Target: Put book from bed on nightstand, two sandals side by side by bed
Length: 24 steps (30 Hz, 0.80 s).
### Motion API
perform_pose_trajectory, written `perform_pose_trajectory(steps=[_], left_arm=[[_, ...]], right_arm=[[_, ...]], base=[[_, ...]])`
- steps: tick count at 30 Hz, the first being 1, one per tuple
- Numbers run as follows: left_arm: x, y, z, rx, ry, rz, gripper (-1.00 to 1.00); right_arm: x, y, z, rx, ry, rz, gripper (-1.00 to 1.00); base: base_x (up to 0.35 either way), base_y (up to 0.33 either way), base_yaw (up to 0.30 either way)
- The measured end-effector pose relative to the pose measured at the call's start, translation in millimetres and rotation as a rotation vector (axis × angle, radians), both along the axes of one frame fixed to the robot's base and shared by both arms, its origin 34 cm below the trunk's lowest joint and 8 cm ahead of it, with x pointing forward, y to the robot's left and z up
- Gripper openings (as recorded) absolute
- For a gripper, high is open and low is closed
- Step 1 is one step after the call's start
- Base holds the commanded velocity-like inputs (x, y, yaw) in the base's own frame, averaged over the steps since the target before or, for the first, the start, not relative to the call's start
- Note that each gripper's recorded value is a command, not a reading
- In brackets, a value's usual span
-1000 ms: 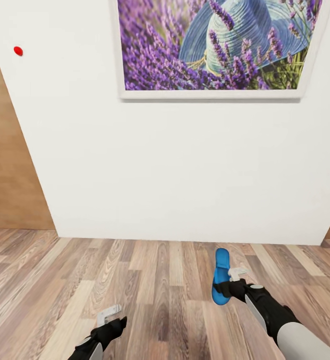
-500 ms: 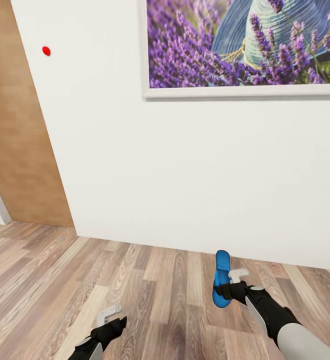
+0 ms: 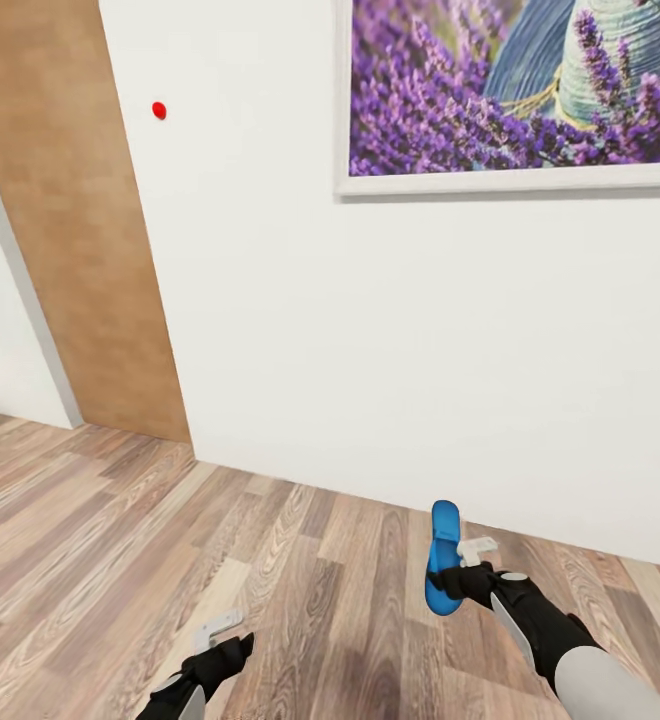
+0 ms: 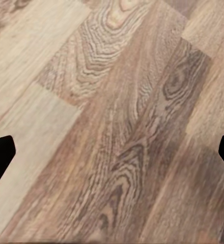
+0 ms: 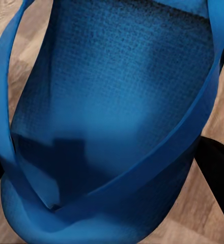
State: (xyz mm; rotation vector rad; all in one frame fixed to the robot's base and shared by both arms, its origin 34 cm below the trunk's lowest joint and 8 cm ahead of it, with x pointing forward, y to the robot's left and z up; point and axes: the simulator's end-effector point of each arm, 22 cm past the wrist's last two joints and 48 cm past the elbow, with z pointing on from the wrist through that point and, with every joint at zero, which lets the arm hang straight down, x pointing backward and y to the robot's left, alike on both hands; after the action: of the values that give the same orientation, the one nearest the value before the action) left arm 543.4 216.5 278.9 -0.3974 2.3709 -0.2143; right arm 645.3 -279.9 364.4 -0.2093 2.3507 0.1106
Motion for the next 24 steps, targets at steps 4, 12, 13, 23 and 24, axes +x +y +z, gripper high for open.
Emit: perform_pose_trajectory(steps=[4, 12, 13, 23, 24], left_arm=[[0.0, 0.1, 0.0, 0.0, 0.0, 0.0, 1.0], [0.0, 0.0, 0.0, 0.0, 0.0, 0.0, 1.0], [0.0, 0.0, 0.0, 0.0, 0.0, 0.0, 1.0], [-0.2, 0.1, -0.1, 0.0, 0.001, 0.0, 1.0], [-0.2, 0.2, -0.1, 0.0, 0.001, 0.0, 1.0]], right_arm=[[0.3, 0.0, 0.3, 0.0, -0.001, 0.0, -1.0], [0.2, 0.0, 0.2, 0.0, 0.0, 0.0, -1.0], [0.1, 0.0, 0.1, 0.0, 0.0, 0.0, -1.0], [0.0, 0.0, 0.0, 0.0, 0.0, 0.0, -1.0], [0.0, 0.0, 0.0, 0.0, 0.0, 0.0, -1.0]], base=[[0.0, 0.0, 0.258], [0.0, 0.0, 0.258], [0.0, 0.0, 0.258], [0.089, -0.008, 0.258], [0.271, 0.041, 0.258]])
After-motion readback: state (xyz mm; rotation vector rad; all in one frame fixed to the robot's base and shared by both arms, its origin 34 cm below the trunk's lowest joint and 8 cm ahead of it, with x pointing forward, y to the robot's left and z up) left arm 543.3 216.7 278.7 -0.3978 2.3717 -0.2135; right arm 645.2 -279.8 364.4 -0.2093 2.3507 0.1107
